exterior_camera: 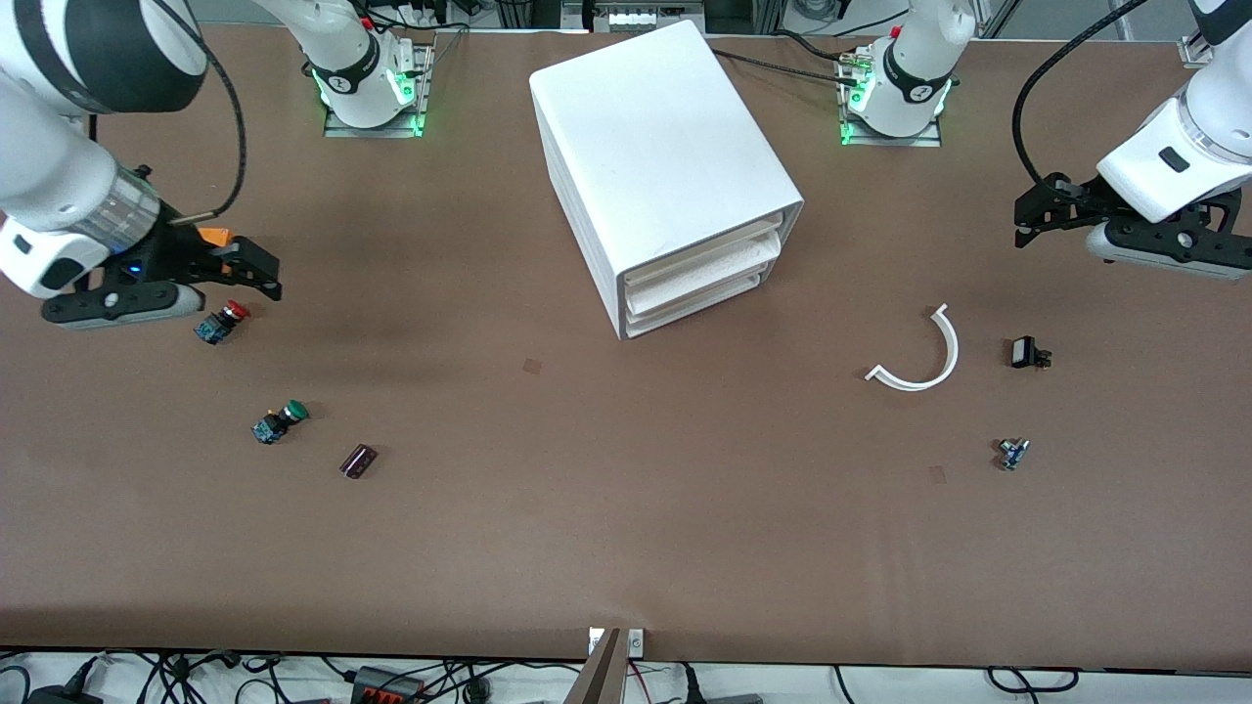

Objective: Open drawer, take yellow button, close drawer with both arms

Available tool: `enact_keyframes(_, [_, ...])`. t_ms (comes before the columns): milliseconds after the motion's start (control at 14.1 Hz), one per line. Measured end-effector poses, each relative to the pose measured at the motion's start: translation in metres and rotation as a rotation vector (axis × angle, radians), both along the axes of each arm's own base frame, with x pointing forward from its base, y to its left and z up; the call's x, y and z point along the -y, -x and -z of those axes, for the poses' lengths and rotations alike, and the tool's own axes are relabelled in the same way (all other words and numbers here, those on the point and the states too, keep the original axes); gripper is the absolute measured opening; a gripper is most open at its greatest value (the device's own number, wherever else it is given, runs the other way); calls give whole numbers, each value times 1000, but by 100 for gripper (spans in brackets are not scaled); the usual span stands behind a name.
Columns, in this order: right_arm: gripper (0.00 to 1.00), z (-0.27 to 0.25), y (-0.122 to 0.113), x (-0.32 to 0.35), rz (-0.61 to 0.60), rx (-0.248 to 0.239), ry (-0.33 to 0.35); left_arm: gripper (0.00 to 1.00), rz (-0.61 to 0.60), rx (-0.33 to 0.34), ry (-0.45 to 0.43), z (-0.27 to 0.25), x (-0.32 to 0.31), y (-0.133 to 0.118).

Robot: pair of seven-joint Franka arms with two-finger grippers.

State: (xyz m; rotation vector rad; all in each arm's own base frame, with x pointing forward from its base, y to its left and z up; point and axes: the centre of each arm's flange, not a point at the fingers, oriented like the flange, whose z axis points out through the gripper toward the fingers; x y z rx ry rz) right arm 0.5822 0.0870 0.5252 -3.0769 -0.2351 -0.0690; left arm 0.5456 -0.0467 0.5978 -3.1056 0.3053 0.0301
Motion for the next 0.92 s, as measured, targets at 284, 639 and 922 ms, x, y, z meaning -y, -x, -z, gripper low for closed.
enact_keyframes(284, [100,6,-9,-56,-87,14,-4,100,1,0,0,0,0,0])
enact_keyframes(639, [100,9,-27,-105,-156,35,-9,100,1,0,0,0,1,0])
enact_keyframes(922, [100,7,-41,-153,-217,87,-25,100,1,0,0,0,1,0])
